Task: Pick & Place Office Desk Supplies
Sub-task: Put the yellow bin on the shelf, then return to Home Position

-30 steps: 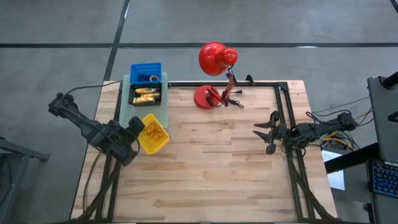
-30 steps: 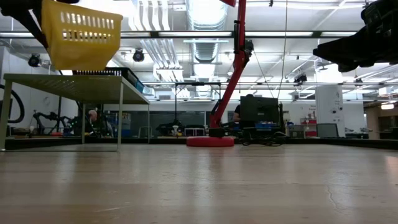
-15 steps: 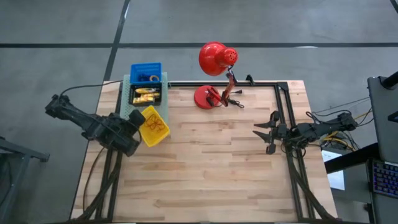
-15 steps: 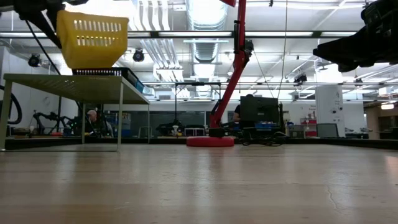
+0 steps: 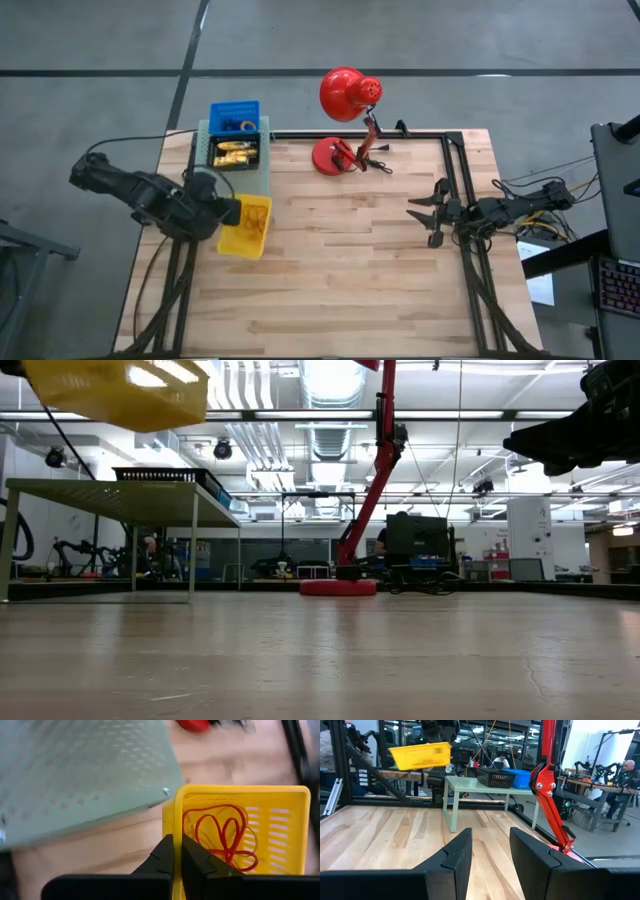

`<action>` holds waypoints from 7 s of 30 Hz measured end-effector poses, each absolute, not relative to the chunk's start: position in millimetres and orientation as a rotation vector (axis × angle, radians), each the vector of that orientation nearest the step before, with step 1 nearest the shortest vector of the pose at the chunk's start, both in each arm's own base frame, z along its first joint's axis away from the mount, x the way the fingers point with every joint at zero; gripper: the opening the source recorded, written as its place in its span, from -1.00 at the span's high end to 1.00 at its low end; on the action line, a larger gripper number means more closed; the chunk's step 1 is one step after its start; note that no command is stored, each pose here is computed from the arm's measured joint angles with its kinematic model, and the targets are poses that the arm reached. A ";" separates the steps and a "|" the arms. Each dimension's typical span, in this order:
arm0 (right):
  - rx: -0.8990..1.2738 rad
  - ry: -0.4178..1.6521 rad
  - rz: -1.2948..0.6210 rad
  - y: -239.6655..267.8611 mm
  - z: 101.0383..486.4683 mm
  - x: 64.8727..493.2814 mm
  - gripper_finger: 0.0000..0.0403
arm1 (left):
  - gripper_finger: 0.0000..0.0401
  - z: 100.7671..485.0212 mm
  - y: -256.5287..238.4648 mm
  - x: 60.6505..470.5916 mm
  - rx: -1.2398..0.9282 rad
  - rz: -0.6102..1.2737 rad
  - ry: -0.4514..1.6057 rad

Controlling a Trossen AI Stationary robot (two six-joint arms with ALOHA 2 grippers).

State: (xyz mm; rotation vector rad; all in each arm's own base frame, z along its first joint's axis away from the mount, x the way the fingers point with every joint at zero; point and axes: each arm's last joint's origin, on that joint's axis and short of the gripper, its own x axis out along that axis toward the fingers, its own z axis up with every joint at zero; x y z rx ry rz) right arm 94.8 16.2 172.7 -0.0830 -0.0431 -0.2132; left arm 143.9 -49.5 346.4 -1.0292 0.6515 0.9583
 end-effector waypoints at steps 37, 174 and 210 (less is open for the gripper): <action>-0.083 -0.043 -0.213 16.2 172.7 94.8 0.37 | 0.96 335.8 76.5 161.8 -0.425 0.200 1.190; -0.083 -0.043 -0.213 16.2 172.8 94.8 0.37 | 0.34 296.0 -41.8 74.9 0.179 -0.179 -0.135; -0.084 -0.042 -0.203 16.5 172.6 94.9 0.37 | 0.33 172.3 -58.5 77.5 0.170 -0.620 -0.142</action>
